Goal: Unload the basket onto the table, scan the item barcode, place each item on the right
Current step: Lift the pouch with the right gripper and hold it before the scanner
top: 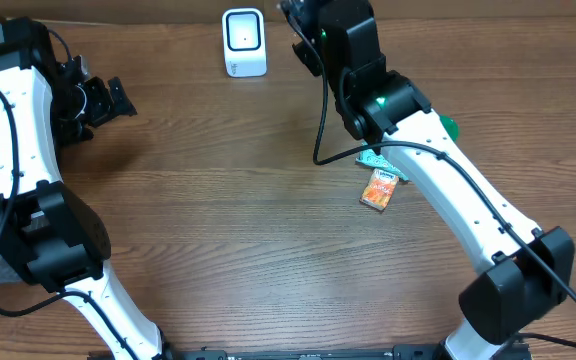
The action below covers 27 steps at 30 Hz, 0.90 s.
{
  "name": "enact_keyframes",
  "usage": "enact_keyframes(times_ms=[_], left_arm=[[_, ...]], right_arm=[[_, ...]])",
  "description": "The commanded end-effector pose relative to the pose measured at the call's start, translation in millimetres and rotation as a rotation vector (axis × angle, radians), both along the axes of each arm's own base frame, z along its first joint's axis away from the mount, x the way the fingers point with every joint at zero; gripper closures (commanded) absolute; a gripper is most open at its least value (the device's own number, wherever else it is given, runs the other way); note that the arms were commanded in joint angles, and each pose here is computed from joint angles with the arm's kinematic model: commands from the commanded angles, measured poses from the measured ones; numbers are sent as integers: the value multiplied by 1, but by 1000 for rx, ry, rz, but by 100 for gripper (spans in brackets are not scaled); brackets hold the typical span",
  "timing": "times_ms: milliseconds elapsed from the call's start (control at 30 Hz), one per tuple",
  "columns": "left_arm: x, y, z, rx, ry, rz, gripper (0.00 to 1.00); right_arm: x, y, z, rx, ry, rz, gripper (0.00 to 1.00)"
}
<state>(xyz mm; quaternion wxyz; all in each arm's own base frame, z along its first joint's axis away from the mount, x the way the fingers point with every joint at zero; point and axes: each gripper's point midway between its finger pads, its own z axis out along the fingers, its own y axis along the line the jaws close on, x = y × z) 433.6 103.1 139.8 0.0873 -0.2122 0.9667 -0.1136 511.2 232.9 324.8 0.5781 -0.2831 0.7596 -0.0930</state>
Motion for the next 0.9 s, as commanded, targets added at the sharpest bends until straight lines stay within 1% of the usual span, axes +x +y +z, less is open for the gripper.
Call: enact_keyframes(times_ms=[0, 133, 267, 467, 567, 767, 867], left_arm=[[1, 1, 9, 18, -24, -5, 1], [1, 1, 9, 18, -24, -5, 0], [1, 1, 9, 18, -24, -5, 0], [1, 1, 9, 18, -24, -5, 0], [1, 1, 9, 18, -24, -5, 0], [1, 1, 9, 19, -24, -5, 0], [1, 1, 9, 19, -24, -5, 1]], right_arm=[[15, 8, 0, -157, -90, 38, 96], [30, 22, -15, -263, -140, 77, 96], [50, 42, -43, -359, -200, 113, 96], [68, 64, -70, -342, -274, 127, 96], [78, 70, -92, -354, -296, 127, 96], [87, 74, -153, -614, -281, 194, 96], [91, 71, -162, -640, -288, 168, 96]])
